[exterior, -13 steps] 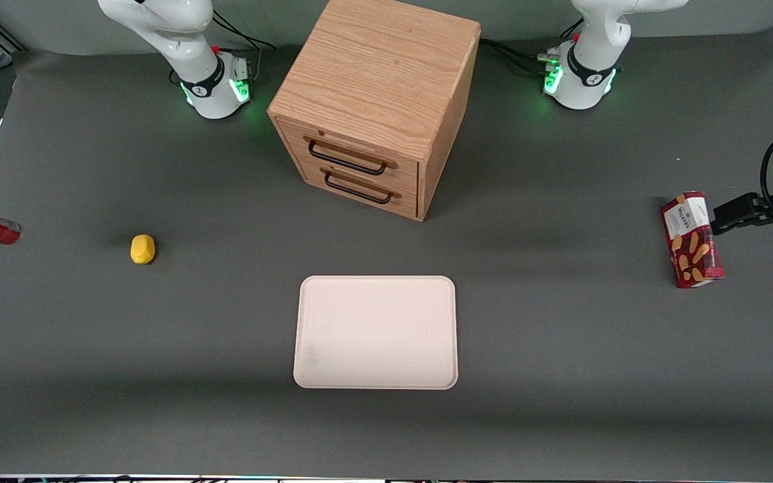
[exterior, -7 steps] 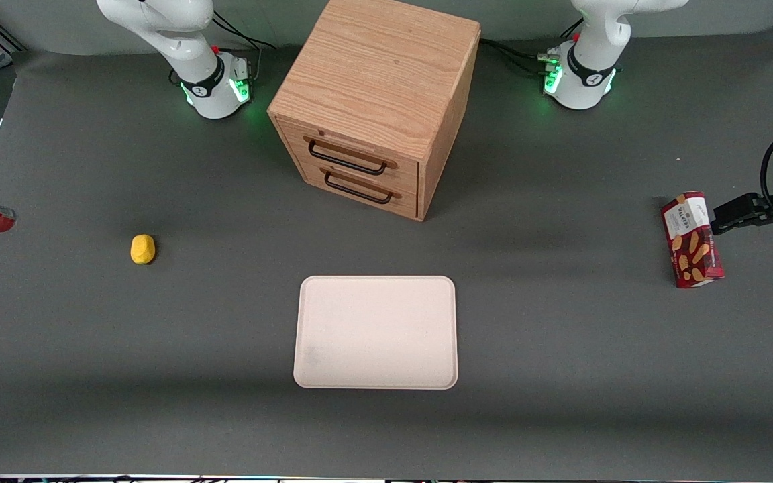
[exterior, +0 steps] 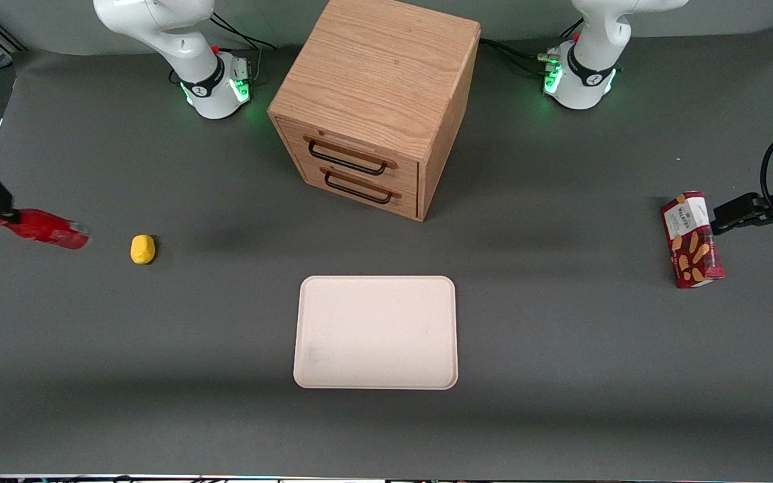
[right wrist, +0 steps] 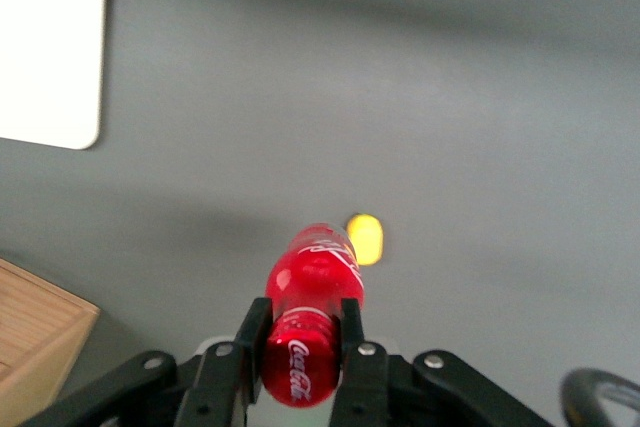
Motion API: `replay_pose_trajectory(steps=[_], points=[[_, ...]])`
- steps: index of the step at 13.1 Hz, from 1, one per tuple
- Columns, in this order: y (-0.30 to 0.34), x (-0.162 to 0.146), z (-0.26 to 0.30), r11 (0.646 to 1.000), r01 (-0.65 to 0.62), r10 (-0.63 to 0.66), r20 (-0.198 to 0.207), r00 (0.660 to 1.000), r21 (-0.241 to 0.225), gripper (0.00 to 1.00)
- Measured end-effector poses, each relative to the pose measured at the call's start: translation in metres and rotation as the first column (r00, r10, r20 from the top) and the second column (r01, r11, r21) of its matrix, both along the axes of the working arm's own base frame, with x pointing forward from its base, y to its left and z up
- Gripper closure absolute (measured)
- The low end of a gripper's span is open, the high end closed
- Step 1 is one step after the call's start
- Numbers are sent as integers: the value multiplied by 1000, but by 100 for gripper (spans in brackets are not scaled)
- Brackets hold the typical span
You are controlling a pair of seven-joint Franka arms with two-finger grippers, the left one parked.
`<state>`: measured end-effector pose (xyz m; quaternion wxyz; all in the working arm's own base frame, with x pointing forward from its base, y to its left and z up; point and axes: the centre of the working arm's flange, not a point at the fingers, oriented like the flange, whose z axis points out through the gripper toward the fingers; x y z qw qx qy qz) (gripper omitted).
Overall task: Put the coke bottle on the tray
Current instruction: 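Lift the bottle and carry it toward the white tray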
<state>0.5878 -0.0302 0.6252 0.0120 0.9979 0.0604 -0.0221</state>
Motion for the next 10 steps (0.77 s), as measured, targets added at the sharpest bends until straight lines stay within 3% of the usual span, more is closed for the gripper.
replay_pose_trajectory(steps=[6,10], points=[[173,11,-8,993,117,-117,12,993,19,68],[294,10,-21,970,240,-241,21,970,40,68]])
